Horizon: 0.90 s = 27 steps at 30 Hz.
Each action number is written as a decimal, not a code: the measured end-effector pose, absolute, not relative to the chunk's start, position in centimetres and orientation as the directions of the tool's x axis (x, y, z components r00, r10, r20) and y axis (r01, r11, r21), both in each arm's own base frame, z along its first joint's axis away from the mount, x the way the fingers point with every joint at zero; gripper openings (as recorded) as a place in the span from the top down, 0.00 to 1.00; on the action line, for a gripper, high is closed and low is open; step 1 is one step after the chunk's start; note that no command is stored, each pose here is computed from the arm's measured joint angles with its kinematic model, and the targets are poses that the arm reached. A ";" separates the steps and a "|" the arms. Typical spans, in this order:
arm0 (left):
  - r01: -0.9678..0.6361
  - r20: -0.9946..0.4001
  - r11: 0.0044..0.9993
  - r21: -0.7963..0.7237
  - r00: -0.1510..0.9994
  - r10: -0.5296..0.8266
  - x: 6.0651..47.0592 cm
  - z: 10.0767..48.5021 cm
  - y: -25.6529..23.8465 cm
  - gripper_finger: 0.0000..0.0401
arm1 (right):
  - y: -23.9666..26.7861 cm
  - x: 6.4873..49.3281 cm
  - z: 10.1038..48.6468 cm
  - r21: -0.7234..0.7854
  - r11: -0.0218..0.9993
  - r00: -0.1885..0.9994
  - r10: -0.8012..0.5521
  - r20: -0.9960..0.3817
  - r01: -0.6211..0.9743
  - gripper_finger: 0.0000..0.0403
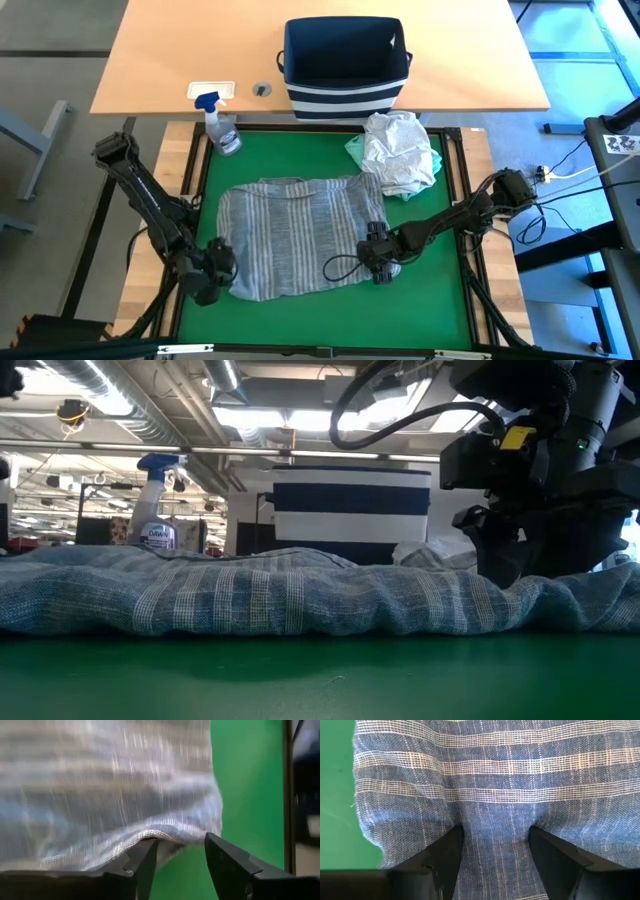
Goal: Fold laundry
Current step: Fold the blue polo shirt
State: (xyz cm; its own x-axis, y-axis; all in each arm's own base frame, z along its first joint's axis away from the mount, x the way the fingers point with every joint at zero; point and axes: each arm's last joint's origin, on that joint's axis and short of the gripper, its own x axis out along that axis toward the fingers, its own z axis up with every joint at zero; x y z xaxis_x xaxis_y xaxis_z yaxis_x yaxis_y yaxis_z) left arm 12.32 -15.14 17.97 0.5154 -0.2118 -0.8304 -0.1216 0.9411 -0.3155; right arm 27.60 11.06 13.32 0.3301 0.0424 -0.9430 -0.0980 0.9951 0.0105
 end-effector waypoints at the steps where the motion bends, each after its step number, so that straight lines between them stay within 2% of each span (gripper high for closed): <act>1: -0.115 -0.846 0.942 -0.315 0.483 -0.224 12.2 17.9 -15.1 0.59 | 11.0 27.6 13.3 0.010 0.995 0.330 0.042 -0.943 -0.097 0.42; 6: -0.055 -0.879 0.950 -0.307 0.398 -0.261 11.9 17.7 -15.0 0.56 | 10.5 27.8 13.3 0.013 0.997 0.330 0.039 -0.943 -0.081 0.42; 14: -0.029 -0.893 0.958 -0.286 0.370 -0.256 12.3 16.6 -15.8 0.56 | 9.9 28.1 13.3 0.021 0.998 0.329 0.039 -0.943 -0.058 0.42; 21: -0.013 -0.837 0.953 -0.303 0.481 -0.260 13.2 16.0 -17.3 0.57 | 9.9 28.1 13.3 0.018 0.998 0.332 0.035 -0.943 -0.056 0.42; 27: -0.006 -0.814 0.977 -0.215 0.554 -0.175 13.6 15.3 -17.6 0.65 | 9.9 28.1 13.4 0.015 0.998 0.339 0.034 -0.940 -0.060 0.42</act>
State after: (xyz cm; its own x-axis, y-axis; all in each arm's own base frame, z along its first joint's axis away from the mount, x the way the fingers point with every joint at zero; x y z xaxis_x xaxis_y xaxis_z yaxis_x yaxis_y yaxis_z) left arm 13.60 -17.61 15.27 0.5542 -0.1755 -0.8137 -0.0064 0.9766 -0.2150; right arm 28.12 9.90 13.35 0.3390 0.0339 -0.9402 -0.0595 0.9981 0.0146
